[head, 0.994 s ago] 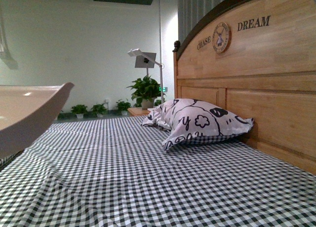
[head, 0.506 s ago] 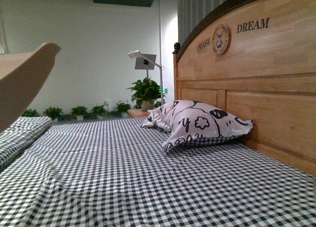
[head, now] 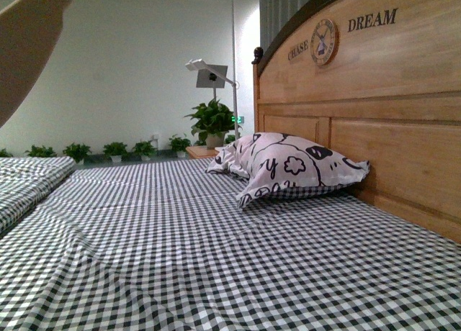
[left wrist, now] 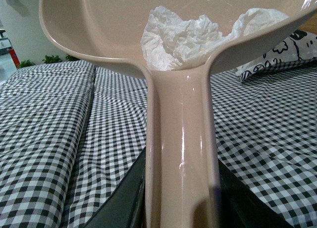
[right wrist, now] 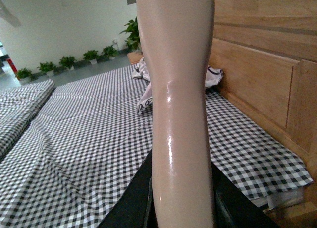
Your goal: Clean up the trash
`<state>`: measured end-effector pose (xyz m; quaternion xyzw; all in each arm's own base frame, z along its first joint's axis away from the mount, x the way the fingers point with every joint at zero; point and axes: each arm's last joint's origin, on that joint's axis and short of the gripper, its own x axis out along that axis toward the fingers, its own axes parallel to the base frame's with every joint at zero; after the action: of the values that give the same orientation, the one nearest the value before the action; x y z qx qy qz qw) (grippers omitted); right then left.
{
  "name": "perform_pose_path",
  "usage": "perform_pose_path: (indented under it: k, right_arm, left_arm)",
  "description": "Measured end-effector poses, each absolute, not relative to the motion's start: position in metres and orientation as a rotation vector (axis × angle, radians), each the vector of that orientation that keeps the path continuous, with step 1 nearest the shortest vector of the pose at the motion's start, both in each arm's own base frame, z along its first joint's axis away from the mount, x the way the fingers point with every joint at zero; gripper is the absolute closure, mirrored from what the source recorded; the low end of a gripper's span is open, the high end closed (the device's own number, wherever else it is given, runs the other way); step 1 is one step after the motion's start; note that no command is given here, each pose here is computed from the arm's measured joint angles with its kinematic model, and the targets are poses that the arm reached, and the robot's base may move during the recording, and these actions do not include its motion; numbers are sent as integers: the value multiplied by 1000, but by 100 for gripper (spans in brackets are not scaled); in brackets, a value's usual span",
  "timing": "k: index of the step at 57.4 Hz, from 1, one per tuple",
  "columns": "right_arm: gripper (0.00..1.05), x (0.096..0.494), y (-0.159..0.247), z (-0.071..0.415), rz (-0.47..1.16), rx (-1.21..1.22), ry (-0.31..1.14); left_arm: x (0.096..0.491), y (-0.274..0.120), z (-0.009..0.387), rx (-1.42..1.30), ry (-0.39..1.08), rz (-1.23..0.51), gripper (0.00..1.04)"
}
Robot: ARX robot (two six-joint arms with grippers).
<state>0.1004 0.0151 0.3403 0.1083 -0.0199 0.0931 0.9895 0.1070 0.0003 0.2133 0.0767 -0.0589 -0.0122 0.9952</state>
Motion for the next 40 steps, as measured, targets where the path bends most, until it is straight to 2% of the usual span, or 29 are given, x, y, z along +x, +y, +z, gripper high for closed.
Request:
perform_pose_path:
  k: [40]
  right_arm:
    - [85, 100, 15, 340, 188, 216, -40]
  left_arm:
    - [107, 0, 213, 152, -118, -24, 78]
